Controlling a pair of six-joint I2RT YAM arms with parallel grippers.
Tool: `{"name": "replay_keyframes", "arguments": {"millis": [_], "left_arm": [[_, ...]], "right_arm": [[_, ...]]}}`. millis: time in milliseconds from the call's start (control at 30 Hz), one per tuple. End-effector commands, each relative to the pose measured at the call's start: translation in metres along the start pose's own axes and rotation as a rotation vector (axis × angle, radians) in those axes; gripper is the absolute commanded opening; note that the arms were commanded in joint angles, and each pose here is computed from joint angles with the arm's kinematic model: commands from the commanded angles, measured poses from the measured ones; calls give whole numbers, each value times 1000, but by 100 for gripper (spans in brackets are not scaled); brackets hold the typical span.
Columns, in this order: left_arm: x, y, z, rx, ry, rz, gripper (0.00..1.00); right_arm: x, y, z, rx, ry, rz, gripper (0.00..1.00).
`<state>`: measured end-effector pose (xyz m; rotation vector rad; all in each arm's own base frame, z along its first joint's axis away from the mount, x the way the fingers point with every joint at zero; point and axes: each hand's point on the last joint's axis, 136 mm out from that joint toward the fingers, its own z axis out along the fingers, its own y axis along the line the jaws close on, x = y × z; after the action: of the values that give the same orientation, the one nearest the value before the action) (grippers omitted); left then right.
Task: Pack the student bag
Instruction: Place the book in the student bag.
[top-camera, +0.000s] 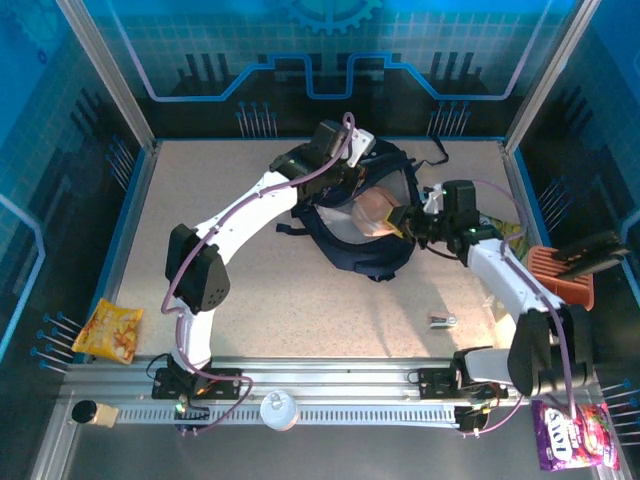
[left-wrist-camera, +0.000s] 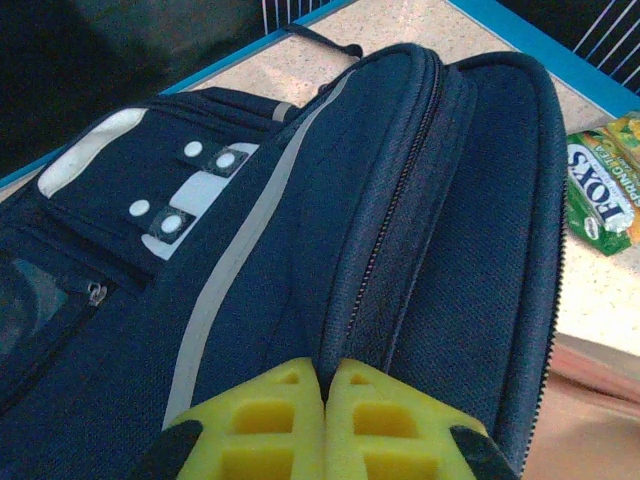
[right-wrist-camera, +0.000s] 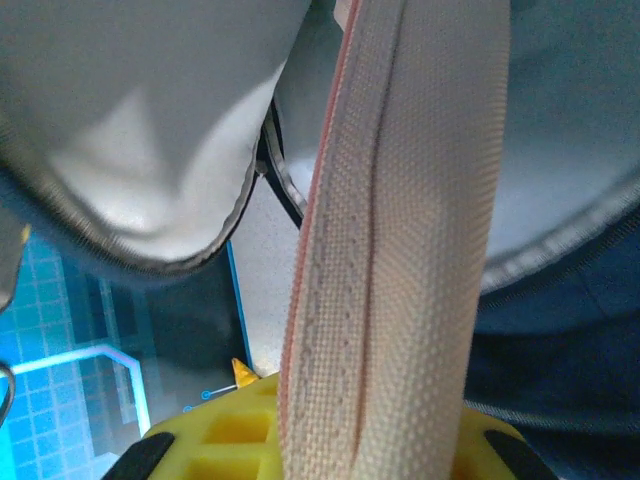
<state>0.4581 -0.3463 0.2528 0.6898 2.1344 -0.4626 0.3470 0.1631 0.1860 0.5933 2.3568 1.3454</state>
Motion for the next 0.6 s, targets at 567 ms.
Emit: {"name": "replay_keyframes", "arguments": {"millis": [567], "left_arm": [[-60, -23, -60, 74, -220, -44, 0]], "right_arm": [[-81, -9, 152, -44, -149, 23, 12]]}}
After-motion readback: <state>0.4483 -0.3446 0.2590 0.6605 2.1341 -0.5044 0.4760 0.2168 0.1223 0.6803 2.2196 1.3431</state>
